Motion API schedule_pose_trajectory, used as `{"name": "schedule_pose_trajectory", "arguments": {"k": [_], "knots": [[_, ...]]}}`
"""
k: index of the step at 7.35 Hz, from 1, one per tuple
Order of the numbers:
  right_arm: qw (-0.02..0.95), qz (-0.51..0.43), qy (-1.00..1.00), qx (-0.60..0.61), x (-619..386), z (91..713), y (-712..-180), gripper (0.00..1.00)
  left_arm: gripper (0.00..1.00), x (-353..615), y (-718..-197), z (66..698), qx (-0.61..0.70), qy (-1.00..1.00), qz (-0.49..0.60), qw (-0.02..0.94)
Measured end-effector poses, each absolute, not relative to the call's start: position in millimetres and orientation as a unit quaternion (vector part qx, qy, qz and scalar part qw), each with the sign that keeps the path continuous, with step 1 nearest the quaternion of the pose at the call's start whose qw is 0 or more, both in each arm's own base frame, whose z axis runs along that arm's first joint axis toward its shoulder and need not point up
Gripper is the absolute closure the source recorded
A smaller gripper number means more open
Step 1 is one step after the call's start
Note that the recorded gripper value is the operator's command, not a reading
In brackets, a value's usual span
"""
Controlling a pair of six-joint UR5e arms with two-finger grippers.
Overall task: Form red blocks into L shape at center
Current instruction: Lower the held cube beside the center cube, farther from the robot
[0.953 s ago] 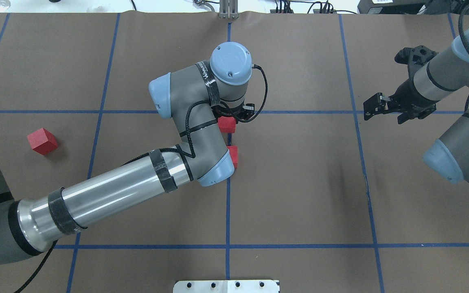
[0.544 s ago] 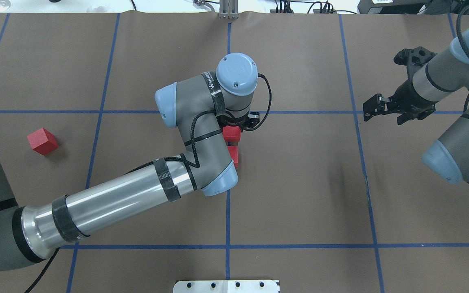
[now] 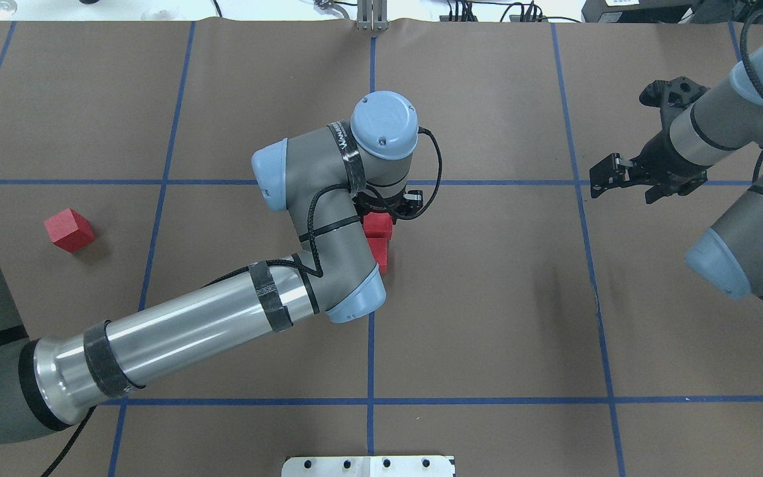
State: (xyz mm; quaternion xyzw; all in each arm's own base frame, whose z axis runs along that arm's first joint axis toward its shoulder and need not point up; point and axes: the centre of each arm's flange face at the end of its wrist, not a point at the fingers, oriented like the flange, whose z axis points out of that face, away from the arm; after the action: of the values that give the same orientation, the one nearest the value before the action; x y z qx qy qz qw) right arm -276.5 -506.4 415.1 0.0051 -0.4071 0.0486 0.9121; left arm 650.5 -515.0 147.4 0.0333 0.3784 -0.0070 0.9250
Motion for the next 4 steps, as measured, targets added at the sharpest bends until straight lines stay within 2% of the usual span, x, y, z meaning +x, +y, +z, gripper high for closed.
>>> {"name": "schedule_pose_trajectory", "arguments": {"k": [4], "knots": [[0.912, 0.048, -0.407, 0.005, -277.3, 415.0, -506.5, 0.01, 1.00, 650.9, -513.5, 151.5, 0.027, 0.380, -0.003, 0.925]]}}
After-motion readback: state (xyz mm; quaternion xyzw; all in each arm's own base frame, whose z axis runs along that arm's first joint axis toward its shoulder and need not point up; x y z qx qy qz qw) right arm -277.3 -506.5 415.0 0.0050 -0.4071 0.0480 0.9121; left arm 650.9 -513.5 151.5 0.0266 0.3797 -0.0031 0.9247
